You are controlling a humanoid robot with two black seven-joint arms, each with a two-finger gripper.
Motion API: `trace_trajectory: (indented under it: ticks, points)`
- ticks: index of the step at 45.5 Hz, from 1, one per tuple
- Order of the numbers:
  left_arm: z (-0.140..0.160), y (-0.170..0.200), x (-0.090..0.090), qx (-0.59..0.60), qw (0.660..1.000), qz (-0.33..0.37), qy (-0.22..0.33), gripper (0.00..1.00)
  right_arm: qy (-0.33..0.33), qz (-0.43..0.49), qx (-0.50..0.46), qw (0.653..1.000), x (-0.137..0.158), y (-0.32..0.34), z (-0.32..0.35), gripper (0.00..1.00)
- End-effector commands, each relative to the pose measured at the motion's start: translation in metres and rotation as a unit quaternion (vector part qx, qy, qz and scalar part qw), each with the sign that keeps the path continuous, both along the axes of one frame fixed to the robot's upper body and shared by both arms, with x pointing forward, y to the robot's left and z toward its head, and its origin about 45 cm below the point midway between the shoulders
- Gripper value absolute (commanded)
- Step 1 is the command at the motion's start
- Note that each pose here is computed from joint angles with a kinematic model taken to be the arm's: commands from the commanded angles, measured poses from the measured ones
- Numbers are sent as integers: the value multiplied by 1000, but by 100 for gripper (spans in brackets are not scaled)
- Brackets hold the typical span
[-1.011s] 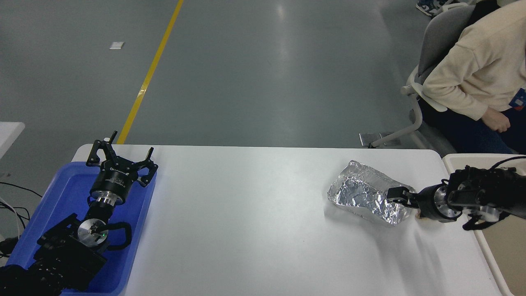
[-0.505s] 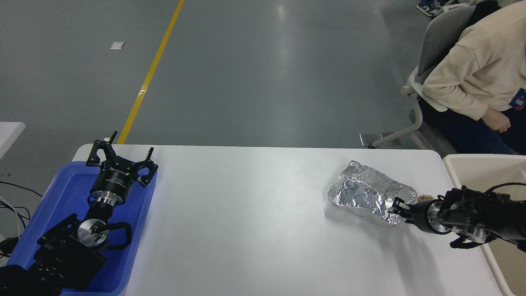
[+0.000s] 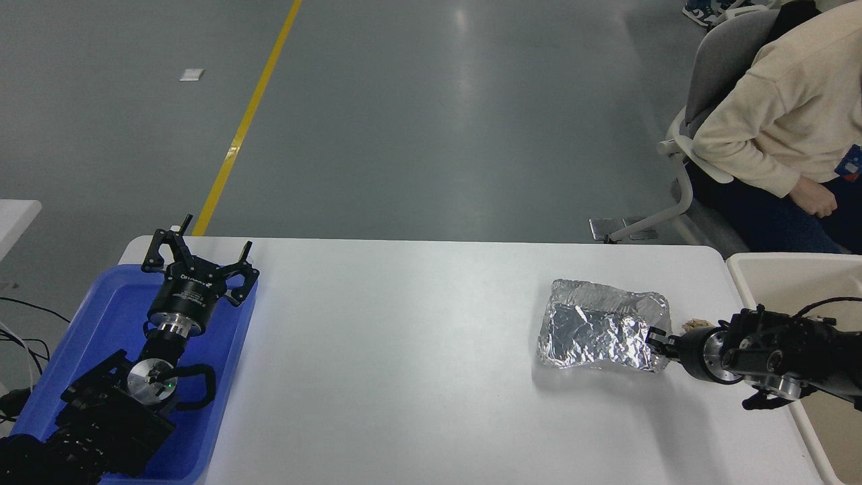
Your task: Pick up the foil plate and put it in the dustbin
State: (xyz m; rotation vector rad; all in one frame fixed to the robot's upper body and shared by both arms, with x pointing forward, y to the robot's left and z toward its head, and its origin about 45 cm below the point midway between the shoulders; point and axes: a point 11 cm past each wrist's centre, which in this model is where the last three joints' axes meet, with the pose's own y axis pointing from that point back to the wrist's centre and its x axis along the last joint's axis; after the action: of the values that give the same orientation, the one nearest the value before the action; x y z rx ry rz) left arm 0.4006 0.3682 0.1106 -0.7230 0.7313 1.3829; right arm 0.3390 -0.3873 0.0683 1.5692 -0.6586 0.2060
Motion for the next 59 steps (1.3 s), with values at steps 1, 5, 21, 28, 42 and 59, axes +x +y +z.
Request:
trace_trajectory:
  ticks: [1, 5, 21, 28, 42, 59]
  points:
    - [0, 0, 0, 0, 1000, 0, 0, 100, -30, 74, -62, 995, 8, -14, 19, 0]
    - [0, 0, 0, 0, 1000, 0, 0, 100, -26, 96, -80, 992, 9, -19, 30, 0]
    - [0, 0, 0, 0, 1000, -1, 0, 100, -2, 158, -72, 985, 11, 8, 106, 0]
    - [0, 0, 0, 0, 1000, -1, 0, 100, 22, 178, -68, 981, 7, 26, 148, 0]
    - [0, 0, 0, 0, 1000, -1, 0, 100, 133, 166, -33, 976, -6, 38, 224, 0]
    - [0, 0, 0, 0, 1000, -1, 0, 100, 149, 168, -5, 975, -14, 50, 342, 0]
